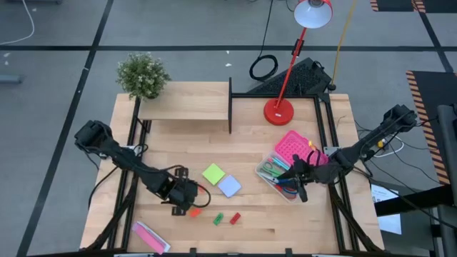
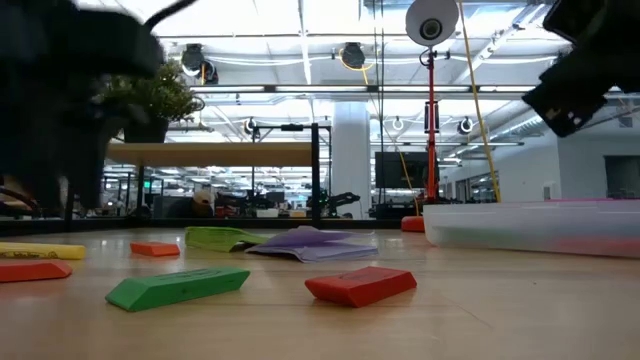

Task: Pack school essentials
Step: Put the yellow pen into the pink supply box

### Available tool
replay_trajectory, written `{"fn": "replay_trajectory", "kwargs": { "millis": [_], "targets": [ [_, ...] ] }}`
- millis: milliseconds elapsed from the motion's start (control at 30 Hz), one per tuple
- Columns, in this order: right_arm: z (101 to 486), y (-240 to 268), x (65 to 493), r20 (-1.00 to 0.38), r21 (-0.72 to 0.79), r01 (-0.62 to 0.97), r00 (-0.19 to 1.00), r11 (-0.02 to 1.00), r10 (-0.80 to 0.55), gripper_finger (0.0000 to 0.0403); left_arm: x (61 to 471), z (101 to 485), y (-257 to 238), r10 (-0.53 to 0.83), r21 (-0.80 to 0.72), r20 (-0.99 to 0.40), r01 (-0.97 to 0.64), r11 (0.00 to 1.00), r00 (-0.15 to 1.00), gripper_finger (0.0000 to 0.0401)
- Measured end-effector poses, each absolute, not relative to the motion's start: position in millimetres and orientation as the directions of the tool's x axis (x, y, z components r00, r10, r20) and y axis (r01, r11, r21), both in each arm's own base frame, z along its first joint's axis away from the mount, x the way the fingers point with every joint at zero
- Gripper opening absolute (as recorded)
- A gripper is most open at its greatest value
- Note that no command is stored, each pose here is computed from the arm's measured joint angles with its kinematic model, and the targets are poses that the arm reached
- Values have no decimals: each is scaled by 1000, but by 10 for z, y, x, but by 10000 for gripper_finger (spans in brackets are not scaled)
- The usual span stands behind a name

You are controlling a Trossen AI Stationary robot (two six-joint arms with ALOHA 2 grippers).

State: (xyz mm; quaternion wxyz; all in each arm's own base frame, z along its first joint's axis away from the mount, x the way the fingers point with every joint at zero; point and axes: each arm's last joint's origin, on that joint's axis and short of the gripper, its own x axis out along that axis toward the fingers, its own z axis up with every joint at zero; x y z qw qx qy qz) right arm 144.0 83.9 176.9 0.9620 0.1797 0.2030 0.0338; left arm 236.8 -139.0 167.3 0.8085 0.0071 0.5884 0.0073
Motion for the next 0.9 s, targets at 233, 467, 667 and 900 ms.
{"fn": "replay_trajectory", "kwargs": {
  "millis": [233, 467, 667, 900],
  "targets": [
    [1726, 830, 1427, -386, 320, -3, 913, 947, 134, 111, 2218, 1439, -1333, -21, -36, -971, -57, 998, 238, 173],
    [1729, 830, 1428, -384, 291, -17, 914, 956, 133, 112, 2152, 1411, -1369, -40, -43, -979, -10, 999, 201, 173],
    [1729, 829, 1428, -384, 285, -18, 914, 958, 131, 112, 2089, 1399, -1378, 23, 26, -984, 12, 1000, 178, 172],
    [1742, 821, 1437, -366, 283, 7, 925, 959, 101, 112, 2101, 1398, -1395, 54, 61, -974, 26, 998, 221, 122]
  ]
}}
